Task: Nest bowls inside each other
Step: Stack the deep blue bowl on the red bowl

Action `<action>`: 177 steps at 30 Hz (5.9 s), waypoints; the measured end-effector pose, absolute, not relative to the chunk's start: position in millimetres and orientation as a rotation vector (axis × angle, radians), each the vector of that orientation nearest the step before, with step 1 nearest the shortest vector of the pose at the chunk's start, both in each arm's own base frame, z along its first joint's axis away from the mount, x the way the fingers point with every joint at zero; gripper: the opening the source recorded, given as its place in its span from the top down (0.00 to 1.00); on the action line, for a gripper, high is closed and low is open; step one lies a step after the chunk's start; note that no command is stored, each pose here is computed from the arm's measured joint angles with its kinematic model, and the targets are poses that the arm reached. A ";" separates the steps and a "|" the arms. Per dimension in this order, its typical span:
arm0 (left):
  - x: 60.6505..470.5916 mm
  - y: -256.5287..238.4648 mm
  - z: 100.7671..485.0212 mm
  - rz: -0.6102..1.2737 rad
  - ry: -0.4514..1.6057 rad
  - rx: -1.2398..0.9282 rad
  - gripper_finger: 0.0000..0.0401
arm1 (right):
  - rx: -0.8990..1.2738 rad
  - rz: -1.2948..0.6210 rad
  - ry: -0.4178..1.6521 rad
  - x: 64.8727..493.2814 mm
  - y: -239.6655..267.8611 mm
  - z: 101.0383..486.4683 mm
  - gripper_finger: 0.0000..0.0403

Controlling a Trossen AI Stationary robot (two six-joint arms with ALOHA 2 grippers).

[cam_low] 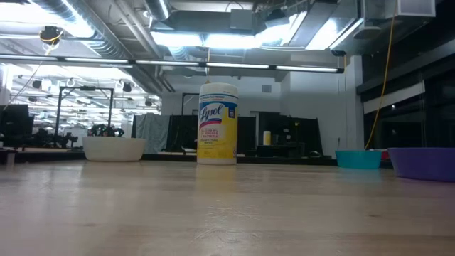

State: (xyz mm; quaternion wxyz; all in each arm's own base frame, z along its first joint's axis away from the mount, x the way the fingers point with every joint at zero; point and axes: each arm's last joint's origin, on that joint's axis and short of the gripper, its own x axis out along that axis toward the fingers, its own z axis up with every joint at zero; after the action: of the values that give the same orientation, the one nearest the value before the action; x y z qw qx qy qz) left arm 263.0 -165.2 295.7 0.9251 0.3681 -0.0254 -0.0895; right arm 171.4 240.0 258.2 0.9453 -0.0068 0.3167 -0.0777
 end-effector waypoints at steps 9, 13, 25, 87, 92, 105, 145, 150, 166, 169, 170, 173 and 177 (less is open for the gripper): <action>222.9 -193.9 300.3 -0.008 0.051 0.884 0.98 | 0.058 -0.297 1.253 187.0 180.6 245.9 0.77; 215.2 -198.8 295.9 0.043 0.108 0.913 0.99 | 0.052 -0.298 1.485 187.4 161.6 244.8 0.77; 174.3 -171.0 275.2 0.068 0.020 0.762 0.99 | 0.077 -0.368 1.582 193.8 97.2 220.4 0.66; 269.2 -120.7 257.9 -0.066 0.896 0.775 0.85 | -0.203 0.301 0.884 321.9 129.0 262.0 1.00; 277.1 -130.8 266.9 -0.125 0.783 0.795 0.84 | -0.184 0.392 0.851 319.3 143.5 265.9 1.00; 288.2 -131.8 273.2 -0.313 0.672 0.643 0.81 | -0.152 0.524 0.845 329.6 167.4 243.8 1.00; 319.5 -122.1 246.8 -0.460 0.681 0.469 0.98 | -0.163 0.579 0.779 335.2 162.4 248.2 0.99; 319.6 -120.2 244.5 -0.403 0.703 0.493 0.99 | -0.172 0.606 0.691 340.2 163.0 255.8 0.84; 290.6 -61.0 228.3 0.046 1.165 0.575 1.00 | -0.061 0.627 0.641 338.6 153.8 274.1 0.42; 275.9 -35.8 238.5 0.140 1.240 0.533 1.00 | -0.042 0.654 0.685 330.6 162.5 273.4 0.43; 268.7 -26.9 243.4 0.169 1.244 0.512 1.00 | -0.036 0.661 0.701 327.8 166.5 272.7 0.44; 240.8 1.4 257.1 0.283 1.209 0.415 1.00 | -0.043 0.657 0.752 317.9 179.4 269.3 0.48; 196.0 39.7 263.5 0.493 1.178 0.205 1.00 | -0.058 0.641 0.799 305.0 196.1 266.1 0.53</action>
State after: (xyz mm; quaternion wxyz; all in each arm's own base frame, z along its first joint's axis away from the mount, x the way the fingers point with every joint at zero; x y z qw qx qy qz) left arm 196.0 39.7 263.5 0.7979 0.0955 0.5490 0.2299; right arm 305.0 196.1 266.1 0.8712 -0.0276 0.3823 0.3067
